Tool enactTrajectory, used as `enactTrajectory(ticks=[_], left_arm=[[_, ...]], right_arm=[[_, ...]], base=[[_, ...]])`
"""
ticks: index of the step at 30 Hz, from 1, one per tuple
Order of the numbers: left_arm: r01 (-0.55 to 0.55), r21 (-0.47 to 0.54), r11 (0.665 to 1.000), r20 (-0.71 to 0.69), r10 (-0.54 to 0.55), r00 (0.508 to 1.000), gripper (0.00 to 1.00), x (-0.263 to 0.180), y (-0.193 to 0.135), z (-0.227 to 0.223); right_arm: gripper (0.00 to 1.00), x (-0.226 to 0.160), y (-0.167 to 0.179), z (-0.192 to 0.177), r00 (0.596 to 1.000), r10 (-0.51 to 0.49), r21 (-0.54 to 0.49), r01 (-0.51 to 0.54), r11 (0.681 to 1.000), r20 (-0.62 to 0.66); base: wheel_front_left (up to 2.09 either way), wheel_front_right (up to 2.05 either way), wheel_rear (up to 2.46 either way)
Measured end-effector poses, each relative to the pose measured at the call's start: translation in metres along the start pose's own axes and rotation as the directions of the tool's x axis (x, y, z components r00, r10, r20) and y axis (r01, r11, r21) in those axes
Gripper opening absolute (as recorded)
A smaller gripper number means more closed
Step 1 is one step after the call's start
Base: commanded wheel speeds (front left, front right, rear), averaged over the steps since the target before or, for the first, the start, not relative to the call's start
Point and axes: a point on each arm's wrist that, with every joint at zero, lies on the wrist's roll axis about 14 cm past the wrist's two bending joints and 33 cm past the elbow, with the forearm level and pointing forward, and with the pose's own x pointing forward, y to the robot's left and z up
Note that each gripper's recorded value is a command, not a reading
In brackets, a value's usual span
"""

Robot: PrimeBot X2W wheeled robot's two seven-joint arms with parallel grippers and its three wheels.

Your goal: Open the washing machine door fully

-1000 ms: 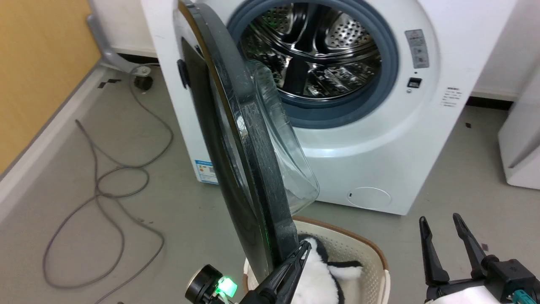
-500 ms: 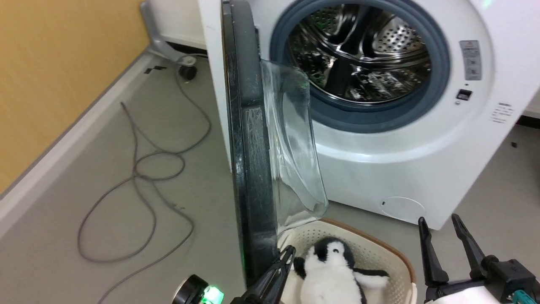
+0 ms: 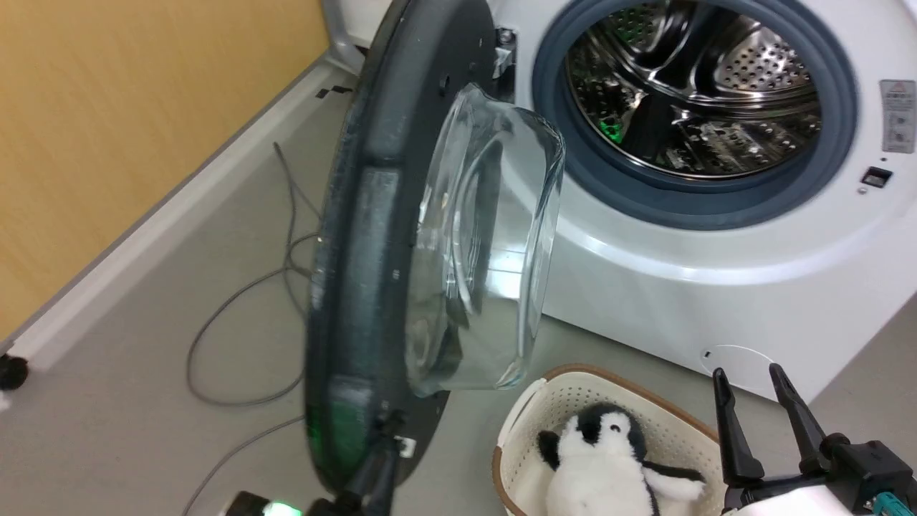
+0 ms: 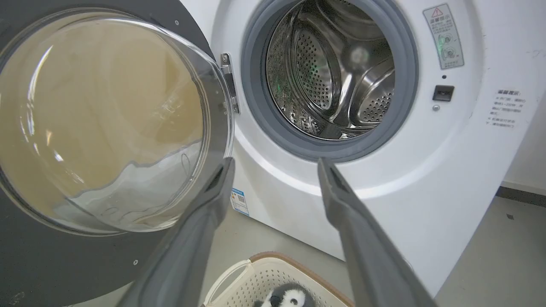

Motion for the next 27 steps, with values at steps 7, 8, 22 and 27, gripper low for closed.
enactTrajectory(ticks=[7,8,22,27], left_arm=[[-0.140,0.065,0.988,-0.021,0.141,0.990,0.00,0.001,0.050,-0.006],[-0.163,0.076,0.984,-0.019,0.165,0.986,0.00,0.003,0.058,-0.005],[-0.428,0.114,0.897,0.027,0.428,0.903,0.00,0.026,0.147,0.009],[-0.497,0.123,0.859,0.034,0.497,0.867,0.00,0.035,0.173,0.010]], right_arm=[[1.00,0.007,0.006,-0.009,0.999,0.026,0.005,-0.026,1.000,-0.020],[1.00,0.008,0.006,-0.011,0.999,0.026,0.003,-0.026,1.000,-0.022],[1.00,0.021,-0.009,-0.033,0.998,0.006,-0.015,-0.007,1.000,-0.059],[1.00,0.025,-0.016,-0.043,0.997,-0.006,-0.023,0.004,1.000,-0.077]], base=[[0.00,0.00,0.00],[0.00,0.00,0.00],[0.00,0.00,0.00],[0.00,0.00,0.00]])
